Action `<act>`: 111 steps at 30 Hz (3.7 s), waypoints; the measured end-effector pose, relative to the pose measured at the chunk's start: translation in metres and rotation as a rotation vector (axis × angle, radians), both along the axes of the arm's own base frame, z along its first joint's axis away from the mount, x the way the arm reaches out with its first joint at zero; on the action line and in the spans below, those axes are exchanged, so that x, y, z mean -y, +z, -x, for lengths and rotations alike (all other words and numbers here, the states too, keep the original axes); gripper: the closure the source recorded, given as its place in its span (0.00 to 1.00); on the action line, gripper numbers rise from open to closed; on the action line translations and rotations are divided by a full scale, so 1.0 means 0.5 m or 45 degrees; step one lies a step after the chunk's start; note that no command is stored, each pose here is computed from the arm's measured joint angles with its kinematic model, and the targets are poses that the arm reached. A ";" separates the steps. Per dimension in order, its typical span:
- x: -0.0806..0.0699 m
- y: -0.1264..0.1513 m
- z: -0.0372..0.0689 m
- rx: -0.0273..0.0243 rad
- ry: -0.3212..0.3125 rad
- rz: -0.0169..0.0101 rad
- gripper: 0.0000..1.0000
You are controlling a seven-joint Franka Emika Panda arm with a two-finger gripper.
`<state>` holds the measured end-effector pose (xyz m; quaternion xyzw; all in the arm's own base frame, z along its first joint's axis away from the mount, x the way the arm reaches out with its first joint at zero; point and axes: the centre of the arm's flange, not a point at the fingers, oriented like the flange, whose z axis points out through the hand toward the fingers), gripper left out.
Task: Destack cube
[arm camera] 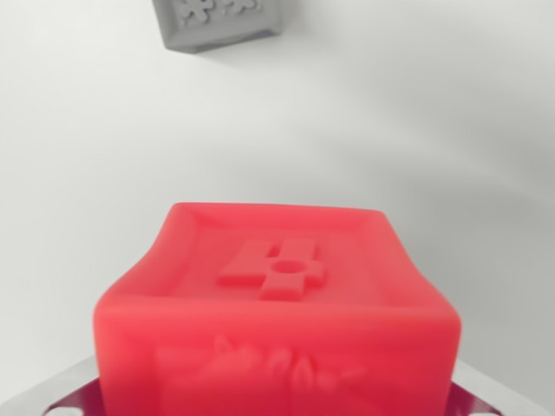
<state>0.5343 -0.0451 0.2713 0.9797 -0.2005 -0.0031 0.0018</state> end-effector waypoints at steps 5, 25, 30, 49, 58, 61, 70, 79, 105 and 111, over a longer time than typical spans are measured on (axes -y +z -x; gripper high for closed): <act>0.011 -0.006 0.013 0.0007 -0.025 -0.0001 1.00; 0.060 -0.031 0.070 0.0016 -0.138 -0.0003 1.00; 0.073 -0.038 0.085 0.0008 -0.167 0.0002 1.00; 0.120 -0.063 0.140 0.0010 -0.273 0.0012 1.00; 0.142 -0.074 0.165 0.0008 -0.323 0.0009 1.00; 0.149 -0.078 0.173 0.0003 -0.338 0.0009 1.00; 0.169 -0.088 0.196 0.0003 -0.384 0.0008 1.00; 0.190 -0.099 0.220 0.0008 -0.432 0.0010 1.00; 0.241 -0.139 0.279 0.0072 -0.554 0.0000 1.00; 0.238 -0.185 0.281 -0.0038 -0.555 0.0006 1.00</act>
